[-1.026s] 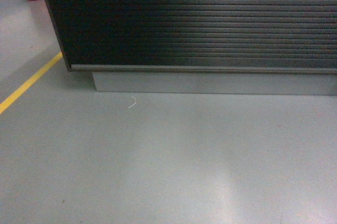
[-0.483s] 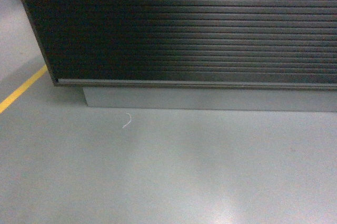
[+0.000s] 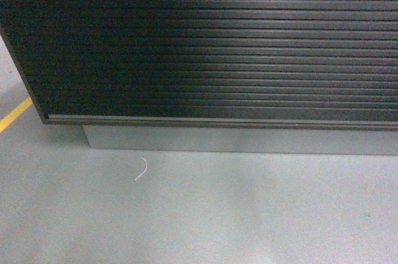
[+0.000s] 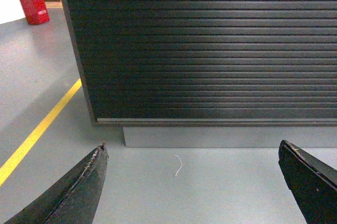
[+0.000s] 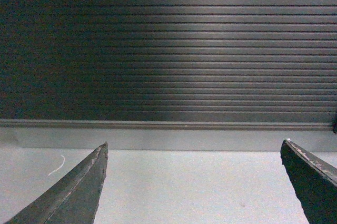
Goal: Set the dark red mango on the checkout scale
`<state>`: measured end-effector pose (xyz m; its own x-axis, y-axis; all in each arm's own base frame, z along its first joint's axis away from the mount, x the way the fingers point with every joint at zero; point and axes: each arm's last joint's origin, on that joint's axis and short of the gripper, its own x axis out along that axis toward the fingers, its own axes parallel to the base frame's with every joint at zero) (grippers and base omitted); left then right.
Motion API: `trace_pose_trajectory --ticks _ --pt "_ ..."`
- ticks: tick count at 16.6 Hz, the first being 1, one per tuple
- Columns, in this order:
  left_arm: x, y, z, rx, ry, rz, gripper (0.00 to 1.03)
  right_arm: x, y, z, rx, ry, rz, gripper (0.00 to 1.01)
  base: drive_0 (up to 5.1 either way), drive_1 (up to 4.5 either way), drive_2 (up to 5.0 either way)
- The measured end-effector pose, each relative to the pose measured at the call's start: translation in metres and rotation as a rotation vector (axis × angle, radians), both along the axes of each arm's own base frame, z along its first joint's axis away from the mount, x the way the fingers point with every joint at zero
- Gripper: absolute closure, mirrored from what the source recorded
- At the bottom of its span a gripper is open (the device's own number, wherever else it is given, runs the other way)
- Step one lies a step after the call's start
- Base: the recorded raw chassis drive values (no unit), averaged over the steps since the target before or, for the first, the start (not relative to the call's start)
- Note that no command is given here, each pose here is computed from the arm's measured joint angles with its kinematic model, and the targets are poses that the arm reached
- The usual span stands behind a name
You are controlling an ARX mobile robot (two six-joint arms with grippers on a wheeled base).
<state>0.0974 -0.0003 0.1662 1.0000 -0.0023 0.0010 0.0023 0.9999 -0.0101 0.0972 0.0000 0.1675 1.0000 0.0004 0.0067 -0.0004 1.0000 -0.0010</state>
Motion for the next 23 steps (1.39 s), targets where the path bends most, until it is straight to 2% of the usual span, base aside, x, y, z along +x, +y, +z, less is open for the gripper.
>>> trace_pose_trajectory --ticks 15,23 --pt "0.0000 0.0000 0.0000 0.000 0.000 0.001 0.05 0.0000 0.0000 0.0000 0.000 0.000 0.000 0.03 0.0 4.14 -4.2" --pt "0.0000 0.0000 0.0000 0.000 0.000 0.000 0.05 0.0000 0.0000 -0.0001 0.000 0.002 0.000 0.03 0.0 0.31 -0.3"
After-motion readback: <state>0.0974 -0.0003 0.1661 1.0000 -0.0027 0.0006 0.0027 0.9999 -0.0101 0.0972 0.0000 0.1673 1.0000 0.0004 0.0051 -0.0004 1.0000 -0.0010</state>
